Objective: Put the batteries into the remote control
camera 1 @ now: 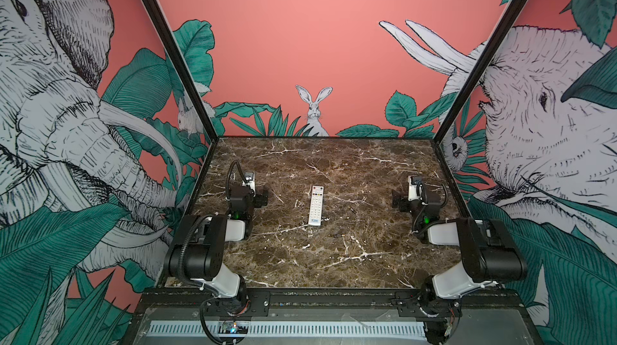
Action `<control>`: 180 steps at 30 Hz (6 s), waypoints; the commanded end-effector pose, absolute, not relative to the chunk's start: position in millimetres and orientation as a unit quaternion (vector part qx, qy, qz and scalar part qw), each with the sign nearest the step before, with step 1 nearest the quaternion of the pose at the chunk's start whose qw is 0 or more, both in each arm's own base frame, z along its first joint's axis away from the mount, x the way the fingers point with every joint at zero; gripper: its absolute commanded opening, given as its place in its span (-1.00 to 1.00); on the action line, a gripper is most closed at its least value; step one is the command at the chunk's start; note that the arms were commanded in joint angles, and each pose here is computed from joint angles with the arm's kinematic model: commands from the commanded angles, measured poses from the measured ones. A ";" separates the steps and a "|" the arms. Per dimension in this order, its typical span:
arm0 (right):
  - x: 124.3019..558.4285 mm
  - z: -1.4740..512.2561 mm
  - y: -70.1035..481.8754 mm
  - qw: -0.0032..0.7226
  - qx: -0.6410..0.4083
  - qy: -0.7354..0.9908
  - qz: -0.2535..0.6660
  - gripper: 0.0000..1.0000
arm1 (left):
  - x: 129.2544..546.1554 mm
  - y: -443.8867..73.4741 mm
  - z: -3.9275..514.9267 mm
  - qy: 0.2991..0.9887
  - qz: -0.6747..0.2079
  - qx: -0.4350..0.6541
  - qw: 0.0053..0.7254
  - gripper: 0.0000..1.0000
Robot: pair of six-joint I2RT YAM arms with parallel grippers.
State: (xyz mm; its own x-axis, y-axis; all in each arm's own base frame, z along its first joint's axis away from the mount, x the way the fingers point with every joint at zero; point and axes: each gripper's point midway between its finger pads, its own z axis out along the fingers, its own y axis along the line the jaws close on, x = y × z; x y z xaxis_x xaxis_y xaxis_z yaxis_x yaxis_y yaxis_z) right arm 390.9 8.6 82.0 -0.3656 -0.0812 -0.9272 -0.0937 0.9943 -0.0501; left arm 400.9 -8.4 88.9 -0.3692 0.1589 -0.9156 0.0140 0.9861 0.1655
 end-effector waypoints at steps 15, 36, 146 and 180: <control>397.6 95.4 10.5 0.580 -0.062 0.812 0.004 0.98 | 401.9 -7.3 95.3 0.817 0.068 0.056 0.570 0.99; 397.3 95.1 10.5 0.580 -0.061 0.813 0.004 0.98 | 402.2 -7.5 95.9 0.817 0.067 0.056 0.570 0.99; 264.3 160.7 159.6 0.419 -0.175 0.881 0.134 0.98 | 358.9 -266.3 28.1 0.977 -0.015 0.154 0.149 0.70; 247.2 172.2 261.0 0.388 -0.251 0.787 0.410 0.98 | 354.2 -281.3 164.5 0.883 -0.304 0.223 0.281 0.10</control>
State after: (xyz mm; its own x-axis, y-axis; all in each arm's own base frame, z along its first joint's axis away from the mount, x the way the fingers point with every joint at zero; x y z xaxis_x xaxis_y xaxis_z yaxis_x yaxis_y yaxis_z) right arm 249.6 232.6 139.3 -0.6313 -0.1417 -0.7625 -0.6212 0.6809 0.3878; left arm 358.8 -272.9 120.1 -0.8035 0.2736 -0.5287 0.4717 0.8344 -0.2850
